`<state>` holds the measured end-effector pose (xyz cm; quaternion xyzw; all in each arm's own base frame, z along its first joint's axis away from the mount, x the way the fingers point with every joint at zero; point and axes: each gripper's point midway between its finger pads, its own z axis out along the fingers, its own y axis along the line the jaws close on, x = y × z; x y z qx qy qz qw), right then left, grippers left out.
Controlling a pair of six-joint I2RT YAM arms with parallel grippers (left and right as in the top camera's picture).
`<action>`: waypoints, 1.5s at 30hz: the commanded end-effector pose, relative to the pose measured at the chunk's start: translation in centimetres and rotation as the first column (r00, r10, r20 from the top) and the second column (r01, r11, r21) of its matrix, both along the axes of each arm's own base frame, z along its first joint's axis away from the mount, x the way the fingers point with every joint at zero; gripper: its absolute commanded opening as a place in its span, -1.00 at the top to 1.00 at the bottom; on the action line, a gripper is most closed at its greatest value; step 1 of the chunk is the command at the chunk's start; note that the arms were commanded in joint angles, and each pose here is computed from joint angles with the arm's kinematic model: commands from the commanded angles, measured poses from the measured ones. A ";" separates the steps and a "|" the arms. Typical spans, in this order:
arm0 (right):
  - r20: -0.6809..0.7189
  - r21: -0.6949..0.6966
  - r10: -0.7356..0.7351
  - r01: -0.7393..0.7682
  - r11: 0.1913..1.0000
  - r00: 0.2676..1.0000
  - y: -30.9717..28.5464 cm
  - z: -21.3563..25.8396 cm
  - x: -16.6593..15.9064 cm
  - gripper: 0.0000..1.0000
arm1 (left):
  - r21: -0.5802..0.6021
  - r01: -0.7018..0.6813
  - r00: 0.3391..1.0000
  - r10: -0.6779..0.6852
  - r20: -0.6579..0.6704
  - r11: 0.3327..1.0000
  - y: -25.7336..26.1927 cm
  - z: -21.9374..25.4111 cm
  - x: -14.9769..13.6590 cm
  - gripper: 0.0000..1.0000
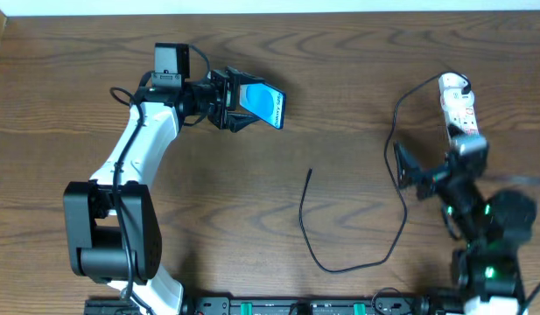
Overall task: Plug charger to phone and switch on socket
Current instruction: 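Move the right gripper toward the phone held by the left gripper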
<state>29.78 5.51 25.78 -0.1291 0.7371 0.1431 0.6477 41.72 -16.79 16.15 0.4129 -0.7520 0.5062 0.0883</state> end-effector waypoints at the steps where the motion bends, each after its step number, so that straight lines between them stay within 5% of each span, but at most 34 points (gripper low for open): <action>1: -0.026 0.038 0.173 -0.172 0.984 0.985 2.6 2.2 1.5 -0.99 | 0.027 -0.070 0.997 0.071 -0.004 0.997 0.8 0.8 0.7 0.86; 10: -0.094 0.234 0.479 -0.449 0.863 0.873 6.4 4.8 6.2 -0.98 | 0.058 -0.166 0.982 0.170 -0.077 0.984 1.6 0.0 1.3 0.86; 15: -0.097 0.260 0.487 -0.450 0.854 0.868 6.3 3.4 8.1 -0.99 | 0.085 -0.207 0.971 0.215 -0.103 0.975 2.1 -0.5 1.6 0.86; 22: -0.235 0.554 0.379 -0.197 0.809 0.895 5.0 2.3 11.4 -0.98 | 0.098 -0.231 0.963 0.241 -0.117 0.968 2.3 -0.7 1.7 0.85; 27: -0.351 0.663 0.443 -0.116 0.740 0.825 7.7 -0.6 11.9 -0.99 | 0.105 -0.224 0.965 0.236 -0.115 0.969 1.9 -0.8 1.6 0.86; 33: -0.339 0.601 0.561 -0.285 0.747 0.755 14.0 -2.1 10.5 -0.99 | 0.127 -0.201 0.970 0.215 -0.111 0.971 0.5 -1.1 1.1 0.85; 45: -0.417 0.571 0.581 -0.295 0.766 0.700 14.8 -4.4 9.0 -0.98 | 0.176 -0.164 0.977 0.184 -0.105 0.971 -1.8 -1.8 0.2 0.86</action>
